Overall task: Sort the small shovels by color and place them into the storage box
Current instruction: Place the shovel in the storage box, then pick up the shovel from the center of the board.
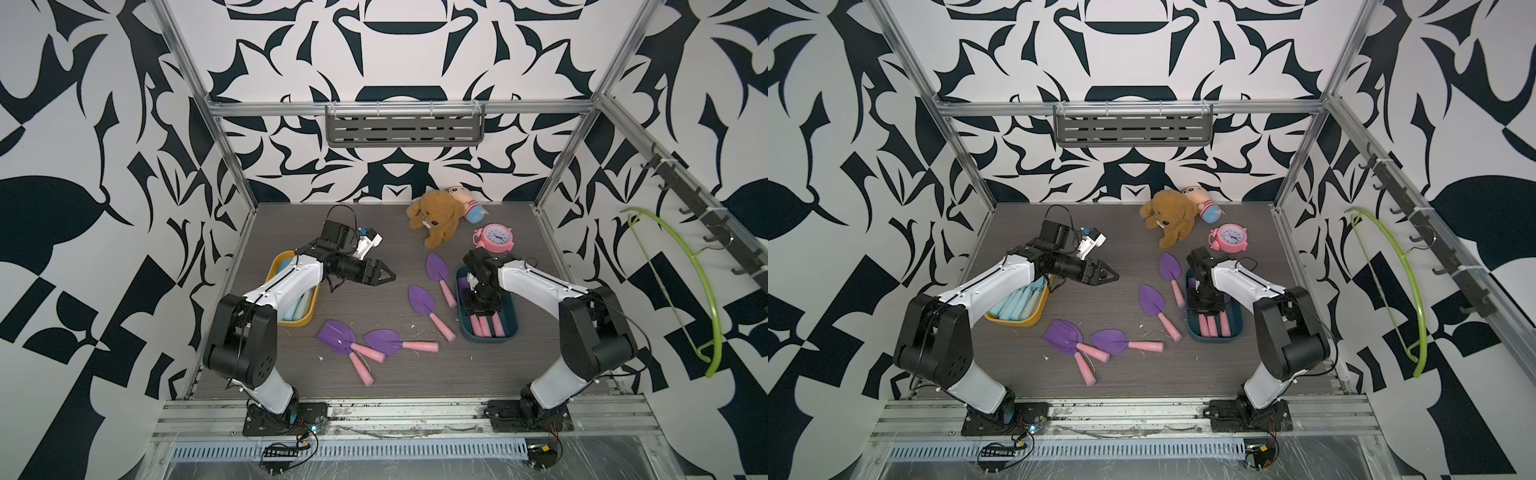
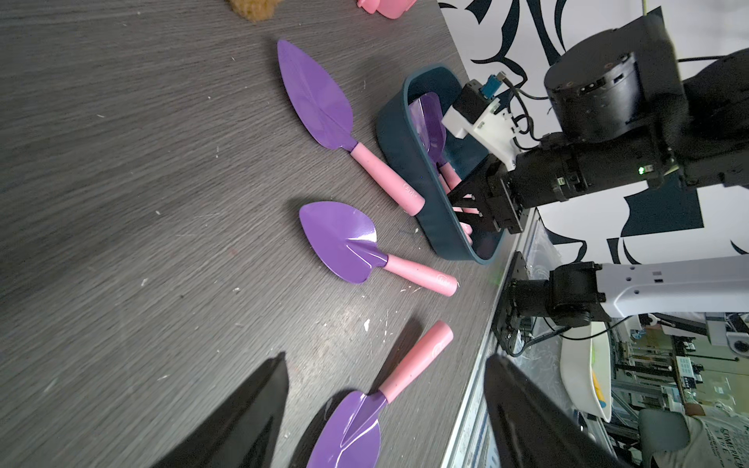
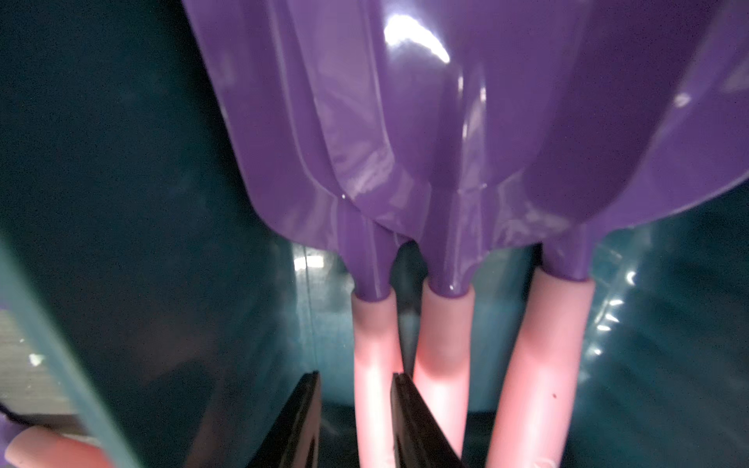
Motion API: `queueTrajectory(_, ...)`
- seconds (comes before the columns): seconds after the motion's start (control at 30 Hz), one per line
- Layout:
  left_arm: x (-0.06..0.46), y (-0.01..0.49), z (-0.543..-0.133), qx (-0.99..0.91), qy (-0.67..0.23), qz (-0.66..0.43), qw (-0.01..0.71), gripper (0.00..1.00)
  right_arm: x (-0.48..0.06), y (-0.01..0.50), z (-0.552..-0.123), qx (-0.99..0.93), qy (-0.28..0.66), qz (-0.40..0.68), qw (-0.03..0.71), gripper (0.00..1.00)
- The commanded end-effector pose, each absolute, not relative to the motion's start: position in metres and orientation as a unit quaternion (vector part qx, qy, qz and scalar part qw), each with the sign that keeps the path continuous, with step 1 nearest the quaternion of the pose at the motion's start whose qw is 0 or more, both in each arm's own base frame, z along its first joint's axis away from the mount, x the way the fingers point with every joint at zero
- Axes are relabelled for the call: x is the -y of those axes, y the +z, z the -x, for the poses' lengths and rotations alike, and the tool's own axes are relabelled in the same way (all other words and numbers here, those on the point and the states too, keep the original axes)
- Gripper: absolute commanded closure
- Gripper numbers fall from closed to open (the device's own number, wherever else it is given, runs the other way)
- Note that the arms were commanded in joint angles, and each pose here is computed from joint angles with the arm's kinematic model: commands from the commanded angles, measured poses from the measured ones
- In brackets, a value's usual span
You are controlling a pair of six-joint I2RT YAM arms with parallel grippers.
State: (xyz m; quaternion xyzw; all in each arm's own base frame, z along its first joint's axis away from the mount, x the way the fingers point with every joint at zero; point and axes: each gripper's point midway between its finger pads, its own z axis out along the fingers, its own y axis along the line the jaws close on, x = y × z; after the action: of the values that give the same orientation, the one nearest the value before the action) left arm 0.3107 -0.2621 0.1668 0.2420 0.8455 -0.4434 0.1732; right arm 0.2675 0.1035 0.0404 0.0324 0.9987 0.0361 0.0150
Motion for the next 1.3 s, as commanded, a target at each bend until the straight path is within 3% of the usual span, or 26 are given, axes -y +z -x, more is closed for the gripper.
queueTrajectory(0.0,0.262,0.177,-0.311,-0.841,-0.443,-0.253,0.183,0.17,-0.104,0.038,-0.267,-0.998,0.04,-0.043,0.014,0.66)
queueTrajectory(0.4,0.262,0.174,-0.311,-0.842,-0.444,-0.251,0.178,0.17,-0.111,0.055,-0.27,-0.996,0.066,-0.042,0.032,0.68)
queueTrajectory(0.63,0.261,0.177,-0.312,-0.842,-0.437,-0.259,0.184,0.17,-0.096,0.112,-0.288,-0.995,0.025,-0.021,0.092,0.67)
queueTrajectory(0.83,0.252,0.184,-0.314,-0.843,-0.417,-0.27,0.207,0.16,-0.119,0.153,-0.315,-0.99,0.037,0.029,0.131,0.67)
queueTrajectory(1.27,0.206,0.197,-0.337,-0.849,-0.407,-0.213,0.26,0.16,-0.184,0.096,-0.35,-0.992,-0.014,0.115,0.044,0.67)
